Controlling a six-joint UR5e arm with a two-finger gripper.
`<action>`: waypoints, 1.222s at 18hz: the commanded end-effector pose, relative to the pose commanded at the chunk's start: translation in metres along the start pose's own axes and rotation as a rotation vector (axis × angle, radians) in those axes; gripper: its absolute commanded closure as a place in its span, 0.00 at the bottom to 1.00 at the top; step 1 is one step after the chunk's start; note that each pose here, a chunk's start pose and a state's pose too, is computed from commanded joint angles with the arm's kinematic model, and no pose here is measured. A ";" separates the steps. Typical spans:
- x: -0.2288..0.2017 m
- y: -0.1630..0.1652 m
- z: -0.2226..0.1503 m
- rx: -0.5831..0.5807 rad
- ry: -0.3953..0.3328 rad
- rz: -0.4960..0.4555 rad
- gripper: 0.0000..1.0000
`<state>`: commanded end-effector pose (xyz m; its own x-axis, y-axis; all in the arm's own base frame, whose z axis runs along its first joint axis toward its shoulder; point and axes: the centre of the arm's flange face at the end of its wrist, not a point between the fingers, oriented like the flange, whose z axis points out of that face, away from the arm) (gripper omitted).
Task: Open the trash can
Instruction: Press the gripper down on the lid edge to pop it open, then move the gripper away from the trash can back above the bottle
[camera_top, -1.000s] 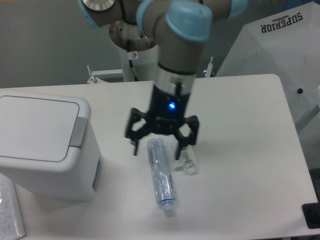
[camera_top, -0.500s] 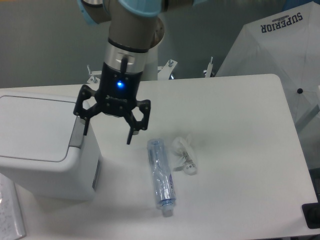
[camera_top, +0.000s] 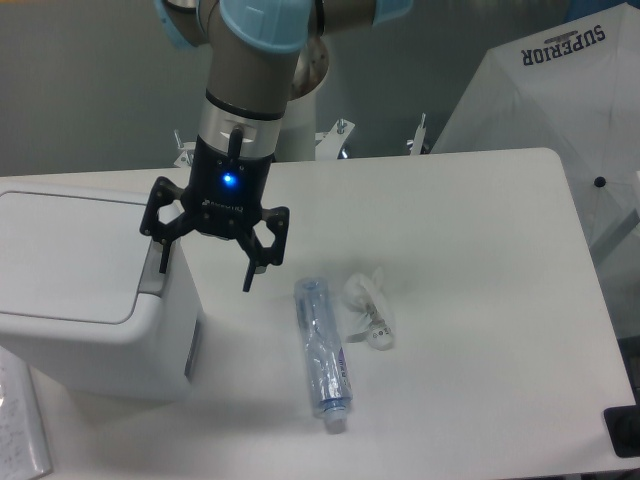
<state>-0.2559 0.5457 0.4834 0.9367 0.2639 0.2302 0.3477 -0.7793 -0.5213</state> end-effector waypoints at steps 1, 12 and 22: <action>0.000 0.001 0.002 -0.003 0.001 -0.001 0.00; -0.001 0.007 0.011 -0.020 0.006 -0.005 0.00; 0.004 -0.012 -0.011 0.041 -0.011 0.028 0.00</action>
<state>-0.2572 0.5499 0.5000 0.9464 0.2487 0.2062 0.3225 -0.7628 -0.5604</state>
